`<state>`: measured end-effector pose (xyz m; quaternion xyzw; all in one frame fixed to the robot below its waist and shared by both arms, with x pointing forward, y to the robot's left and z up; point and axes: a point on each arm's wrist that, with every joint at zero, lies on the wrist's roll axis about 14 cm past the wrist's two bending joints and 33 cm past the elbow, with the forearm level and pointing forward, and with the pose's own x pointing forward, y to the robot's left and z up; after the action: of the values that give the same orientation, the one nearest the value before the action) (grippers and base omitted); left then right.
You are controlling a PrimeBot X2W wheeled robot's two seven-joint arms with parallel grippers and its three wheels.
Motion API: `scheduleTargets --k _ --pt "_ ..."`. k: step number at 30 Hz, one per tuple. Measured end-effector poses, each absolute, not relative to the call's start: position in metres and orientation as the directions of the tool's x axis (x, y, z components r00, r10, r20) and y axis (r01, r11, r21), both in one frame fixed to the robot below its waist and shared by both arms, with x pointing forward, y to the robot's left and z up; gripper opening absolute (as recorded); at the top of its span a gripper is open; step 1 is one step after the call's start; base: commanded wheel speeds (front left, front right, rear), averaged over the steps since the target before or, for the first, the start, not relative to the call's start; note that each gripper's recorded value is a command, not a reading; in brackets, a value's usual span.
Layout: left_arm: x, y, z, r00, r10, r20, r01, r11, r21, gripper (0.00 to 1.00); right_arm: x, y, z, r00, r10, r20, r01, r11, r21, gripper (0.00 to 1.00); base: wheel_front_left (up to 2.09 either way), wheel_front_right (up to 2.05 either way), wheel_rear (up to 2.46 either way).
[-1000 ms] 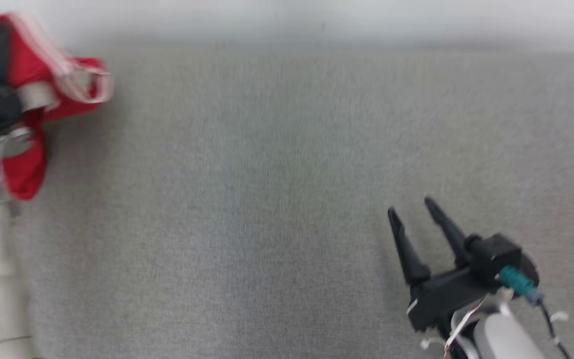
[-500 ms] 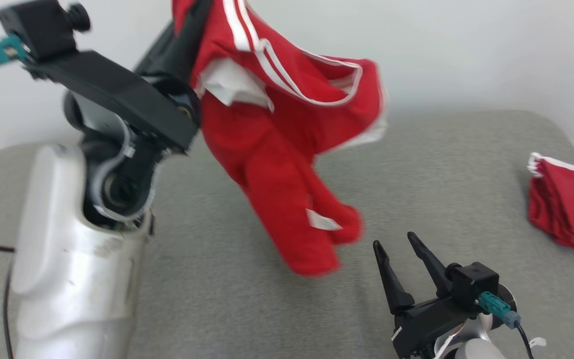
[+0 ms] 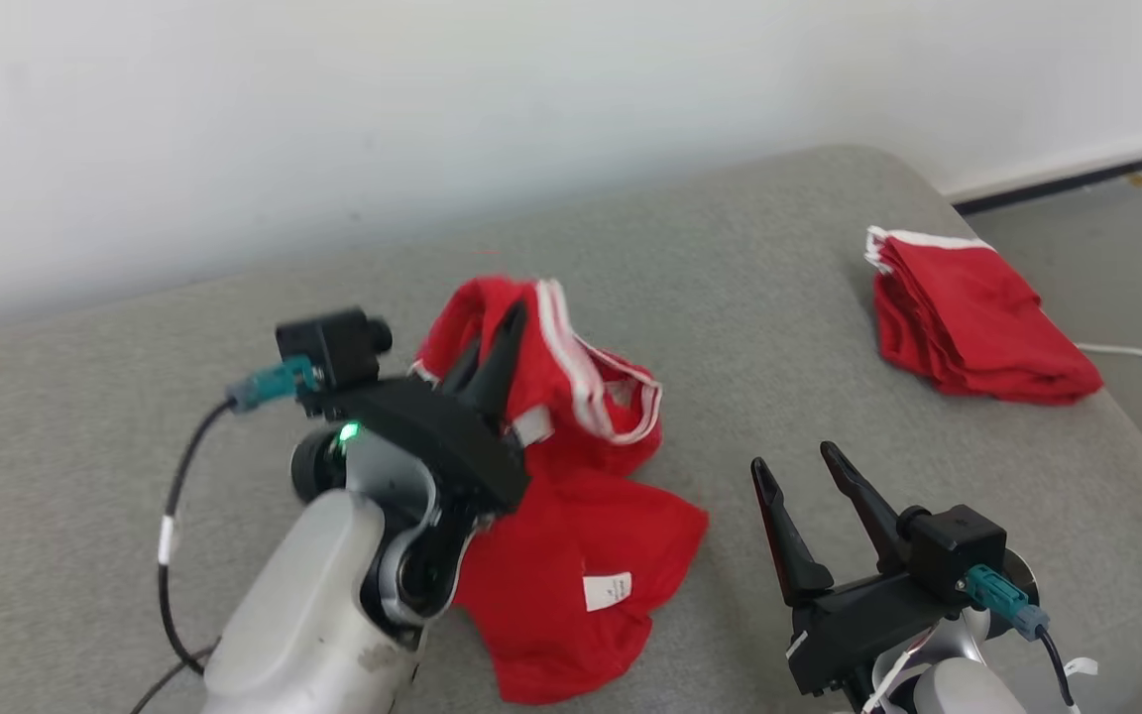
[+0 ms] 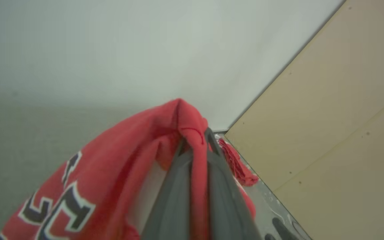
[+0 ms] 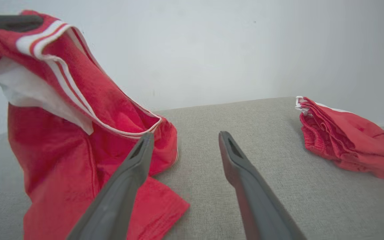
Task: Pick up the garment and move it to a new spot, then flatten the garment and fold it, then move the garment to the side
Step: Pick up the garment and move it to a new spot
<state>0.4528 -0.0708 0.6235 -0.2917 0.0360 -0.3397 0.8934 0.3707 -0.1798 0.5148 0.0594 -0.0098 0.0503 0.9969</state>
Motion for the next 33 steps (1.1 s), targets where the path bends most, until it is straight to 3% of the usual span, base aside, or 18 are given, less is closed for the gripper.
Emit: scheduleTargets --k 3,4,5,11,16,23,33 --pt "0.461 -0.072 0.567 0.788 -0.615 -0.004 0.523 0.673 -0.523 0.0 0.369 -0.19 0.508 0.998 0.067 0.005 -0.067 0.991 0.118 1.0 0.0 0.0 0.0" --pt "0.461 -0.072 0.547 0.786 -0.616 -0.055 0.512 0.698 -0.5 0.44 0.369 -0.194 0.506 0.998 0.057 -0.001 -0.056 0.992 0.116 1.0 0.0 0.0 0.0" --pt "0.46 -0.07 0.518 0.787 -0.606 -0.118 0.485 0.724 -0.491 1.0 0.368 -0.2 0.502 0.999 0.037 -0.011 -0.035 0.993 0.117 1.0 0.0 0.0 0.0" --pt "0.456 -0.059 0.499 0.817 -0.571 -0.085 0.458 0.732 -0.505 1.0 0.366 -0.212 0.491 0.999 -0.001 -0.04 0.006 0.993 0.12 1.0 0.0 0.0 0.0" --pt "0.449 -0.031 0.504 0.855 -0.519 -0.012 0.464 0.775 -0.429 1.0 0.365 -0.208 0.489 0.999 0.007 -0.044 -0.001 0.992 0.127 1.0 0.0 0.0 0.0" --pt "0.439 0.049 0.53 0.944 -0.32 0.082 0.328 0.878 -0.348 1.0 0.368 -0.188 0.494 0.998 0.062 -0.026 -0.057 0.988 0.14 1.0 0.0 0.0 0.0" --pt "0.393 0.147 0.547 0.981 -0.081 0.178 0.122 0.965 -0.232 1.0 0.372 -0.172 0.501 0.994 0.105 -0.005 -0.103 0.984 0.143 1.0 0.0 0.0 0.0"
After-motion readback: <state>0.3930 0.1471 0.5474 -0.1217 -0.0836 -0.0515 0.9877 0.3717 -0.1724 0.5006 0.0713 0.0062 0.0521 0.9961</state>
